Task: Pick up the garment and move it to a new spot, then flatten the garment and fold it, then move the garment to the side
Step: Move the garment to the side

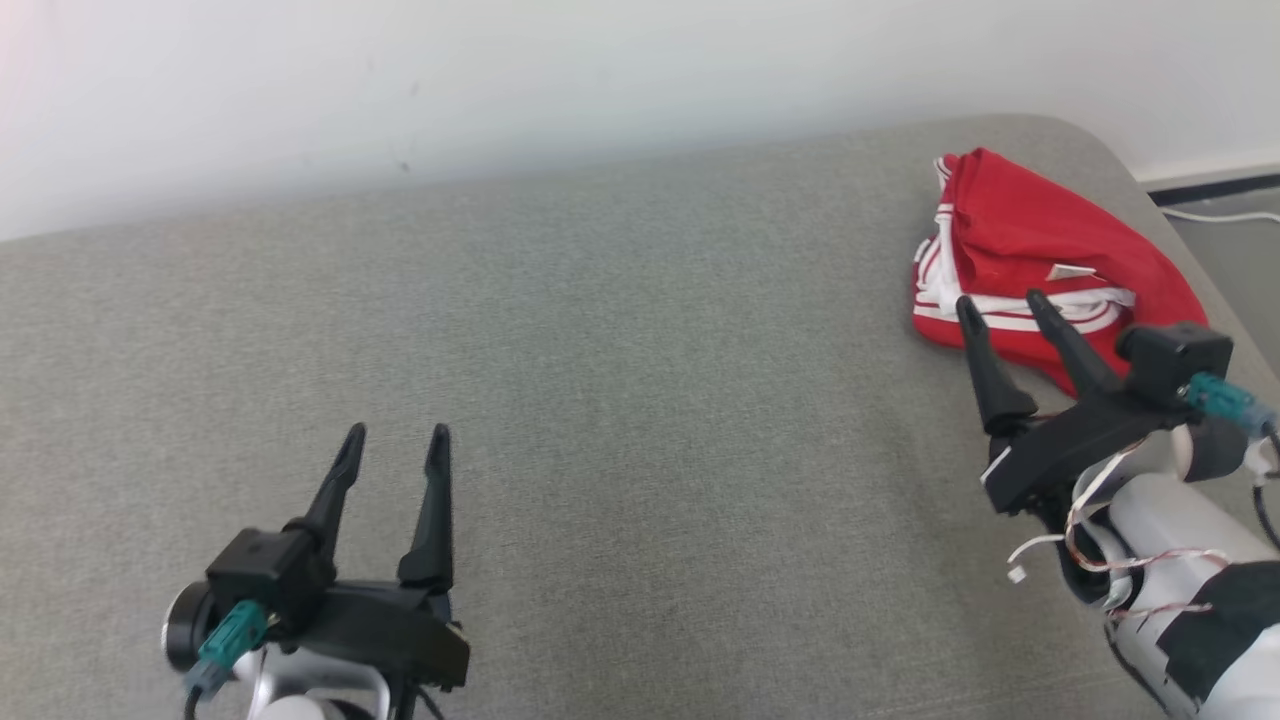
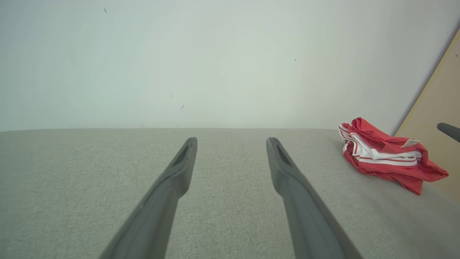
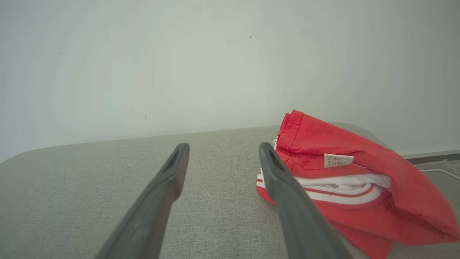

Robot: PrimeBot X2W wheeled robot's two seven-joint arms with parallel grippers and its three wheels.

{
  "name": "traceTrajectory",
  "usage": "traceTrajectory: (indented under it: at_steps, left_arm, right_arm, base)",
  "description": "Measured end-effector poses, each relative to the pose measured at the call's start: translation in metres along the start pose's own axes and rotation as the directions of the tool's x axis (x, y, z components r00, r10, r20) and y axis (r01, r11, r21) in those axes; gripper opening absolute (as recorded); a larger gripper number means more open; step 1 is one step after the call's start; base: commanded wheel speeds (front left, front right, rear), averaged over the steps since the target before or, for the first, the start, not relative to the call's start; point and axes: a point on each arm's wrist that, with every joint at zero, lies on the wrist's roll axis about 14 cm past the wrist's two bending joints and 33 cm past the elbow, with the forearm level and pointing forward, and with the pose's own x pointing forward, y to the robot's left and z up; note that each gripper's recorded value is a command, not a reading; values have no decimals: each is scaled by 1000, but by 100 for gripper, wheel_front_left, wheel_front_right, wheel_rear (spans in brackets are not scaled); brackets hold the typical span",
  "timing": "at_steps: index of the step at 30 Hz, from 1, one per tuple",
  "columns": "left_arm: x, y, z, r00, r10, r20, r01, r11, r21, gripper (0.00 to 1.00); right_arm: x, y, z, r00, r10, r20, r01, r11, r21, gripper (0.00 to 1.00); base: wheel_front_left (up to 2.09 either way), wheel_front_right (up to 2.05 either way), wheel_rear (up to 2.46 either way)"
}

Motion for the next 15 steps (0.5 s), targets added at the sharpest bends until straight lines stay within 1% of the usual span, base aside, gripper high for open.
traceTrajectory:
  at_steps: [3,4,7,10,15]
  left_arm:
    - [-11,16,2,999,51,8,-51,999,19,100]
    - [-20,26,1,996,83,11,-84,996,21,100]
    - [-29,34,-2,993,114,5,-114,993,27,100]
    - [-36,42,-3,990,141,9,-141,990,24,100]
    - [-44,47,-7,986,169,8,-169,985,18,100]
  right_arm:
    - [-3,19,2,999,25,23,-25,1000,-1,100]
    - [-5,33,6,997,57,44,-56,998,-26,100]
    - [-11,49,5,994,95,58,-93,995,-37,100]
    - [-20,59,-5,993,112,48,-110,993,-34,100]
    - [-33,65,-18,993,110,39,-110,994,-8,100]
  base:
    - [0,0,0]
    - [0,0,0]
    - [0,0,0]
    - [0,0,0]
    - [0,0,0]
